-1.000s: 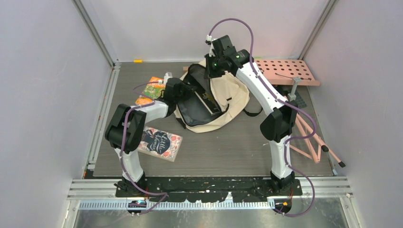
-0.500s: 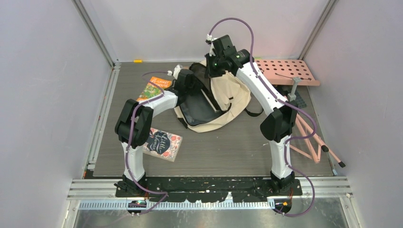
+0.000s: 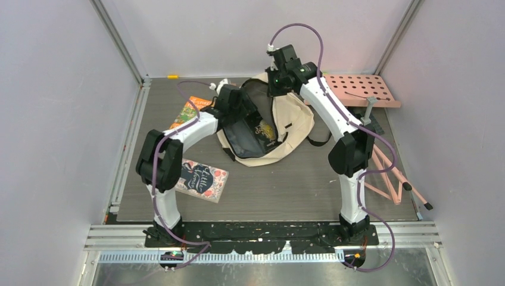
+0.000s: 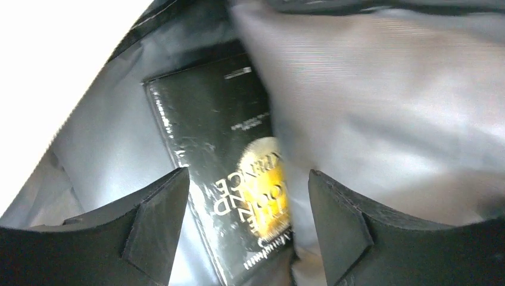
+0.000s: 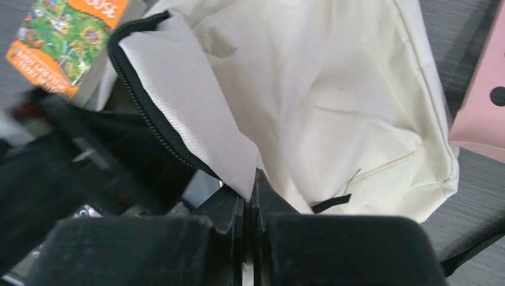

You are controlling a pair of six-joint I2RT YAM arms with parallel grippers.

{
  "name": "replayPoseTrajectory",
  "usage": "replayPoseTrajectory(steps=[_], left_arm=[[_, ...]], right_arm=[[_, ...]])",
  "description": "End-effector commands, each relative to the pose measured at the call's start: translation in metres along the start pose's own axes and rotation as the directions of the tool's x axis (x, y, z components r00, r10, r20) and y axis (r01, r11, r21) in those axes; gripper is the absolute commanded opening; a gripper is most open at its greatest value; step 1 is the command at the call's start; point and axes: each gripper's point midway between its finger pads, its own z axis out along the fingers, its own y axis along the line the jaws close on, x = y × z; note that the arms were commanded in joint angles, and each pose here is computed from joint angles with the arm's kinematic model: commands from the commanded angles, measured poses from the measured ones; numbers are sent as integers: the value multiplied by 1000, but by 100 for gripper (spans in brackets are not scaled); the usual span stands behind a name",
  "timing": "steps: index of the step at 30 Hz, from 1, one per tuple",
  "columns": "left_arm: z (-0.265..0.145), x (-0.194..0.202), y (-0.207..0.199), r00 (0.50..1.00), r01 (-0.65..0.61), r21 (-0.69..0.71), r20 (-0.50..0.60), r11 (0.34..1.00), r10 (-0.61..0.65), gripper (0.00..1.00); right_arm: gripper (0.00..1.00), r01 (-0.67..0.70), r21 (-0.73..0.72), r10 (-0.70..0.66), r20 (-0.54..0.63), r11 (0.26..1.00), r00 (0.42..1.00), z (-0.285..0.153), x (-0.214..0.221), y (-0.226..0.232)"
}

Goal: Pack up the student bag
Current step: Place the book in the student bag, then pick up the book from the center of the board.

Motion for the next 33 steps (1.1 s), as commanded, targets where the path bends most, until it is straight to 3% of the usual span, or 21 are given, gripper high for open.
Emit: replayPoseTrajectory(steps=[1, 9, 13, 17, 21, 27, 33], left_arm=[[-63, -48, -36, 991, -89, 114, 106, 989, 77, 77], [-98, -46, 38, 1000, 15, 22, 14, 1000, -15, 79], [-119, -44, 85, 998, 56, -68, -9, 996, -57, 81], [-145, -39, 129, 997, 69, -169, -17, 983, -73, 82], [-178, -27, 160, 995, 69, -264, -49, 962, -85, 85], [-214, 0, 203, 990, 63, -435, -90, 898, -113, 95], [-236, 24, 230, 970, 181, -485, -54, 856, -236, 100]], right_arm=[[0, -38, 76, 34, 49, 996, 998, 6, -12, -43], [10, 10, 242, 2, -47, 970, 999, 78, 17, -110], [33, 16, 299, 0, -52, 954, 999, 91, 20, -129], [68, 18, 332, -6, -38, 943, 999, 79, 12, -139], [84, 47, 260, -40, -32, 964, 999, 53, 1, -124], [89, 9, 62, -10, 9, 998, 1000, 12, -15, -81], [90, -23, -121, 25, 18, 992, 1000, -14, -21, -41]])
